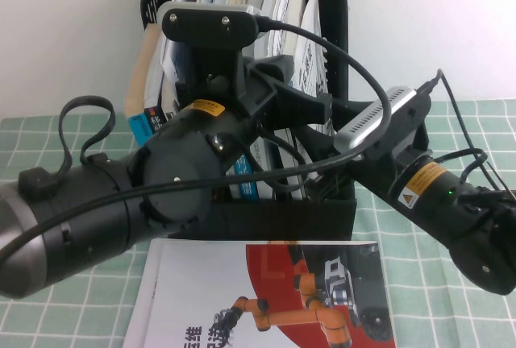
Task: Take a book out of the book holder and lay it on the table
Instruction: Hold the bookshelf, then pick up the right side book from the book shelf
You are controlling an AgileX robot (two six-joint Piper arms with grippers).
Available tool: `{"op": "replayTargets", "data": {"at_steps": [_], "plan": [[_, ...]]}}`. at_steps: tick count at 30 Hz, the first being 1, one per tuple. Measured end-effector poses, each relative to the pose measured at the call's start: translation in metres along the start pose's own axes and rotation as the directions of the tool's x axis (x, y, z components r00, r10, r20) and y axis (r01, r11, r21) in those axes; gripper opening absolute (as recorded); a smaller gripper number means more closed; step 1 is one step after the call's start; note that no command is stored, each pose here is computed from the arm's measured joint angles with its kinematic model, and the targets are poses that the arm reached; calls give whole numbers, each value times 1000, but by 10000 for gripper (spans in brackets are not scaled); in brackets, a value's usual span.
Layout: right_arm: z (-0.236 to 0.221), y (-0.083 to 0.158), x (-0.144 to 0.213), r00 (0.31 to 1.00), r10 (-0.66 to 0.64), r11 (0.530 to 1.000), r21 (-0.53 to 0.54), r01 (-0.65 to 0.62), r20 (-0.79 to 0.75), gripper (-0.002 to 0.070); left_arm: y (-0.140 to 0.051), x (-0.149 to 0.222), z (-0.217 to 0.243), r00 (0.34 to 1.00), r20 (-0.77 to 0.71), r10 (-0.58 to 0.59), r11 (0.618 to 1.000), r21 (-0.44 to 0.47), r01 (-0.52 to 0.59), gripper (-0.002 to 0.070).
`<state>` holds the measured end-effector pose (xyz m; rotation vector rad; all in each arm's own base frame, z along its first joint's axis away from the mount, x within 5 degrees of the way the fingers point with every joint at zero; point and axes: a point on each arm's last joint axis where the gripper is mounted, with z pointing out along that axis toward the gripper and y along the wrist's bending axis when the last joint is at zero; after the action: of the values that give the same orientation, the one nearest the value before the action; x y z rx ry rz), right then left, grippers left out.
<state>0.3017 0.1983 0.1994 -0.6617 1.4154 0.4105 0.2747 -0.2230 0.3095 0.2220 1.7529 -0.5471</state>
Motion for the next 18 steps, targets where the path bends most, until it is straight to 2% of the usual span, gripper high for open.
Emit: {"op": "replayTargets", "data": {"at_steps": [12,18], "plan": [[6,-4,2,1000,24,997,72,-23,-11,385,1,0,0,1000,-11,-22,1000,-4,22,-3],[3,3,5,1000,8,999,49,-7,-24,380,1,0,0,1000,-12,-20,1000,-5,20,-3]]}}
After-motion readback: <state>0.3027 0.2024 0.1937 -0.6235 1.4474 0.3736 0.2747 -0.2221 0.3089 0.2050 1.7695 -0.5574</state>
